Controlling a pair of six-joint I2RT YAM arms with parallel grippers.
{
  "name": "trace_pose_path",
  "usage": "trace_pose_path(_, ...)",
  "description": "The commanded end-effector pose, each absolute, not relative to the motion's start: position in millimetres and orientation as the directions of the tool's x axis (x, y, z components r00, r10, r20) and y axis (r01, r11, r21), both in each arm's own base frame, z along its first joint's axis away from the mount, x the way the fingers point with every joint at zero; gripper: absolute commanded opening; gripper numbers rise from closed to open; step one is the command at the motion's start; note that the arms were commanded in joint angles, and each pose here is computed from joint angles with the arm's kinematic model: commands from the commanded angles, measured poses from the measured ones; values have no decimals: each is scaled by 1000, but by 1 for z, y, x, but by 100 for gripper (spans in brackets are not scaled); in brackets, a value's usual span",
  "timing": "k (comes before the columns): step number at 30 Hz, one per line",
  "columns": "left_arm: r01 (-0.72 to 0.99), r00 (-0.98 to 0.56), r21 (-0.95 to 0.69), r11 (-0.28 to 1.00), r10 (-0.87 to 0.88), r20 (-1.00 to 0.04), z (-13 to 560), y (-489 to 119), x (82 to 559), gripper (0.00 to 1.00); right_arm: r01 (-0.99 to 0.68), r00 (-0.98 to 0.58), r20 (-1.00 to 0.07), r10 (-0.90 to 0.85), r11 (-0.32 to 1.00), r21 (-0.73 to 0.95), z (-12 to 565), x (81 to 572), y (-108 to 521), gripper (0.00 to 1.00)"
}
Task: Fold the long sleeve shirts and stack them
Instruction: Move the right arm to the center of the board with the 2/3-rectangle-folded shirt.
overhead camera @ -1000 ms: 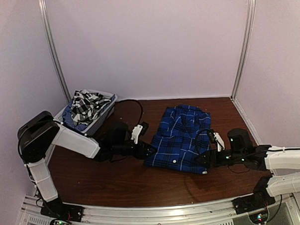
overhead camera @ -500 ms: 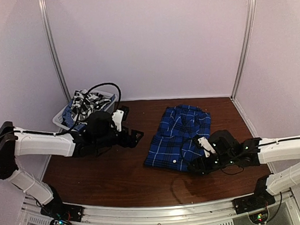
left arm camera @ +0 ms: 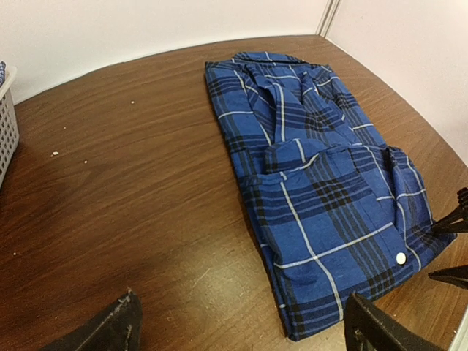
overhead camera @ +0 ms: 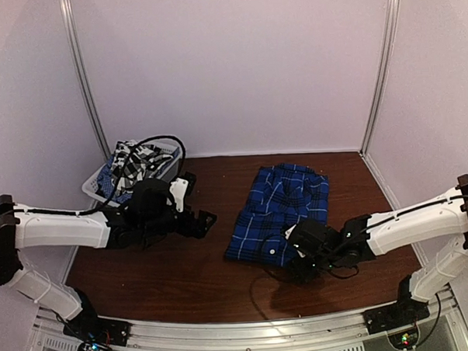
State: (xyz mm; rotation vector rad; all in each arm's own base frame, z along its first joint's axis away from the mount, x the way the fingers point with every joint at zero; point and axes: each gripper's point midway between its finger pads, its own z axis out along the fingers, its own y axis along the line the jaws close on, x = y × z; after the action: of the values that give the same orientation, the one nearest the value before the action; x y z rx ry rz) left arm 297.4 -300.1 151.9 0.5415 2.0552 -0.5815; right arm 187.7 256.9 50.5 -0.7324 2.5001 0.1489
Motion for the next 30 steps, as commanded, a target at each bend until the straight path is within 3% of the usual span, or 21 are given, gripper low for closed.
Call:
trace_pose_path(1, 596, -453, -180, 783, 142, -880, 166, -297, 297, 98, -509, -688, -503, -523, 842, -178, 53, 199, 250, 68)
trace_pose_path(15, 623, -424, -123, 772, 201, -883, 167, -292, 292, 98, -560, -657, -397, -641, 767, -312, 32, 197, 253, 48)
trace_pose_path(23, 742, -325, -102, 663, 221, -920, 184, -302, 271, 98, -611, -628, -384, -678, 734, -296, 28, 186, 264, 15)
trace_pose_path(28, 823, -196, -35, 566, 227, -954, 193, -302, 248, 98, -711, -557, -429, -711, 675, -195, 38, 158, 290, 1)
trace_pose_path(30, 849, -162, -20, 528, 225, -961, 192, -306, 237, 97, -749, -535, -442, -720, 646, -147, 41, 146, 297, 0)
